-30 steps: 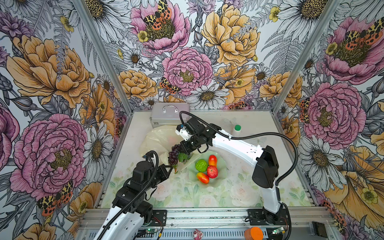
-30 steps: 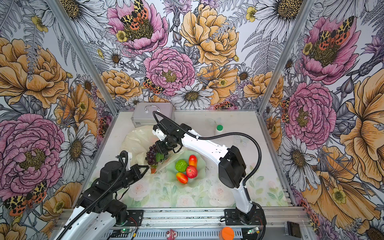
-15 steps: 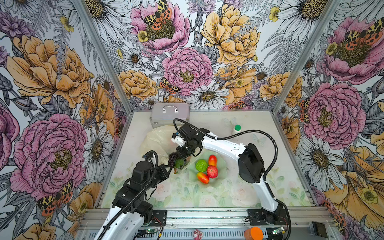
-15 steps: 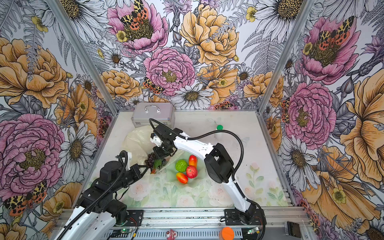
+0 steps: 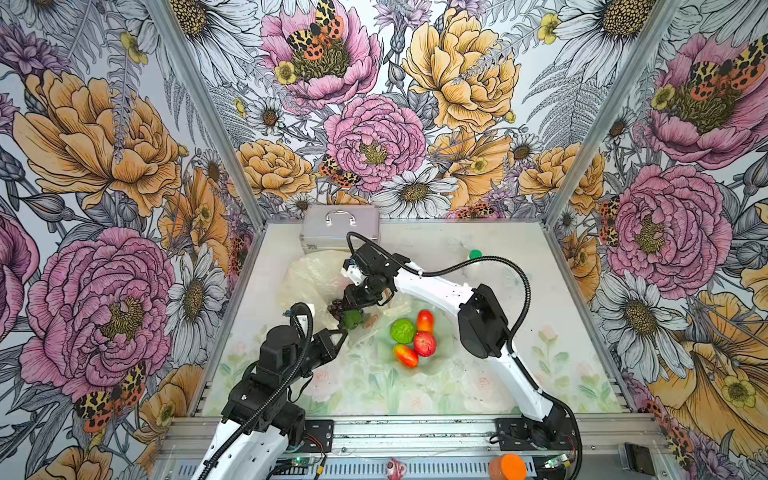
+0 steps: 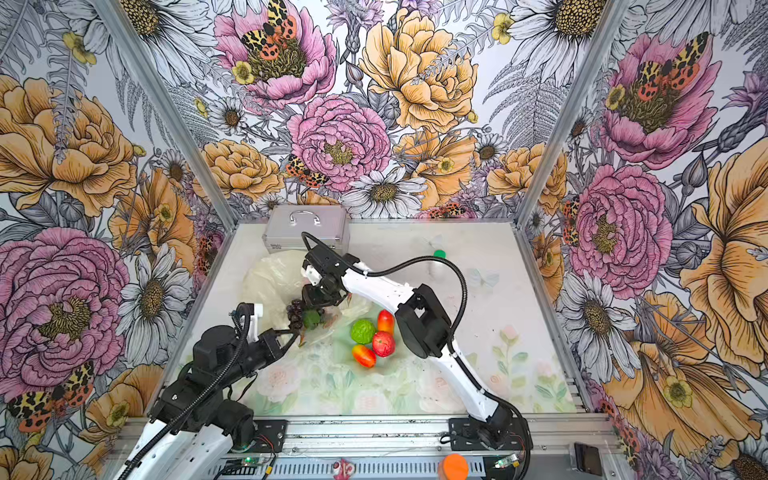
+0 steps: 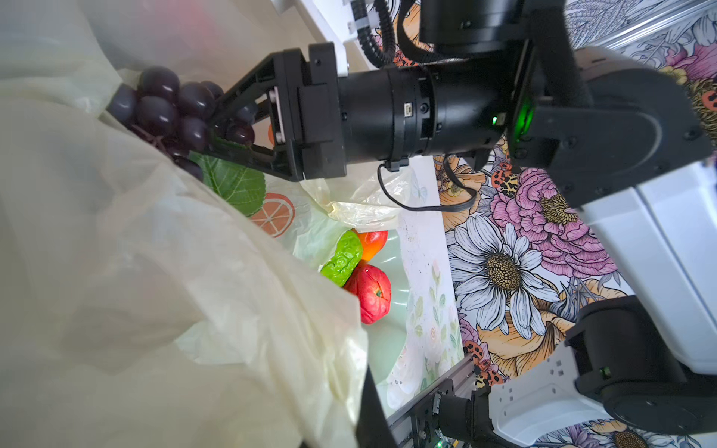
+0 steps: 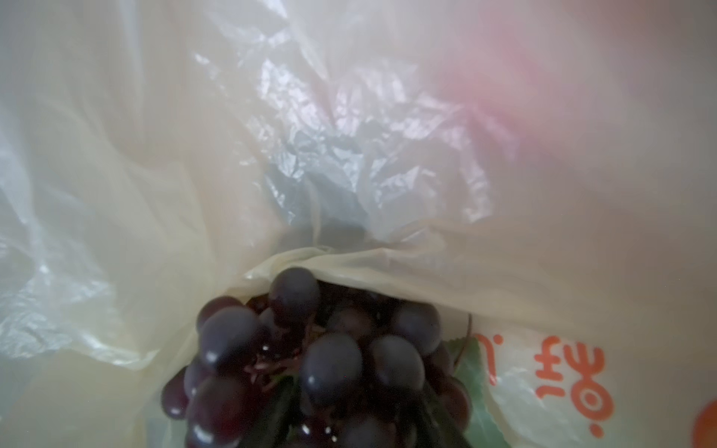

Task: Place the fruits into the plastic bag
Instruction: 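Push the grapes into the bag and open the right gripper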

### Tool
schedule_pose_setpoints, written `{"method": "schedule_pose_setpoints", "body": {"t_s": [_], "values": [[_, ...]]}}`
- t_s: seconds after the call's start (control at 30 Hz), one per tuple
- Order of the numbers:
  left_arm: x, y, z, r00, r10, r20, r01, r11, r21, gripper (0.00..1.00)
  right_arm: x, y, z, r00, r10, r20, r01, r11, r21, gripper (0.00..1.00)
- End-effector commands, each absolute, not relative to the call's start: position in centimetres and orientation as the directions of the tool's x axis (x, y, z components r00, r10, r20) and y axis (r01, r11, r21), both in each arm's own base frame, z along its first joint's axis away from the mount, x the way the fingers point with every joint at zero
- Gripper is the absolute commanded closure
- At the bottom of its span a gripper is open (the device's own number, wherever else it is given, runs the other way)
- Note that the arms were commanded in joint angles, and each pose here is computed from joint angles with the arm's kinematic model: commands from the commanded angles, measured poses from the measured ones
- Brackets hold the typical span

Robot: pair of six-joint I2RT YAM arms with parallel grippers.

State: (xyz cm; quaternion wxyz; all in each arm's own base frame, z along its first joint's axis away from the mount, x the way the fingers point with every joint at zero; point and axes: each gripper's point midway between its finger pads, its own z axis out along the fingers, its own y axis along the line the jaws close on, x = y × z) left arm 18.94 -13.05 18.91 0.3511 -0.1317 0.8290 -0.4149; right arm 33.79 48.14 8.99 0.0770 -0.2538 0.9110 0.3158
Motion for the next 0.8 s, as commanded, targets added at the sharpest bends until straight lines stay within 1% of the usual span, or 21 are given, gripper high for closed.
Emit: {"method": "schedule_pose_setpoints", "body": {"t_s": [0.0, 0.1, 0.23, 0.27, 0.4, 0.67, 0.77], "values": [[18.7, -13.6, 19.3, -0.720, -0.481, -0.500, 0.131, 0.613, -0.779, 1.00, 36.4, 48.6, 10.3, -0.865, -0.347, -0.363, -0.497, 0.692, 0.524, 0.44], [18.7, -13.6, 19.3, -0.720, -0.480, -0.501, 0.132, 0.613, -0.779, 1.00, 37.6, 48.0, 10.7, -0.869, -0.317, -0.380, -0.482, 0.715, 0.507, 0.35], [18.7, -13.6, 19.4, -0.719, -0.481, -0.502, 0.133, 0.613, -0.779, 1.00, 38.7, 47.0, 11.8, -0.861, -0.289, -0.418, -0.477, 0.744, 0.468, 0.27], [18.6, -13.7, 19.3, -0.721, -0.480, -0.499, 0.132, 0.612, -0.779, 1.00, 40.0, 45.9, 12.2, -0.864, -0.264, -0.428, -0.460, 0.760, 0.460, 0.26], [18.6, -13.6, 19.4, -0.717, -0.482, -0.503, 0.132, 0.614, -0.778, 1.00, 41.7, 43.7, 14.0, -0.851, -0.225, -0.474, -0.442, 0.795, 0.416, 0.25], [18.5, -13.6, 19.3, -0.717, -0.482, -0.504, 0.130, 0.617, -0.776, 1.00, 43.3, 39.6, 18.3, -0.777, -0.216, -0.591, -0.444, 0.854, 0.271, 0.24], [18.5, -13.5, 19.4, -0.716, -0.483, -0.504, 0.129, 0.619, -0.775, 1.00, 43.3, 38.3, 20.1, -0.761, -0.208, -0.614, -0.444, 0.858, 0.259, 0.24]]}}
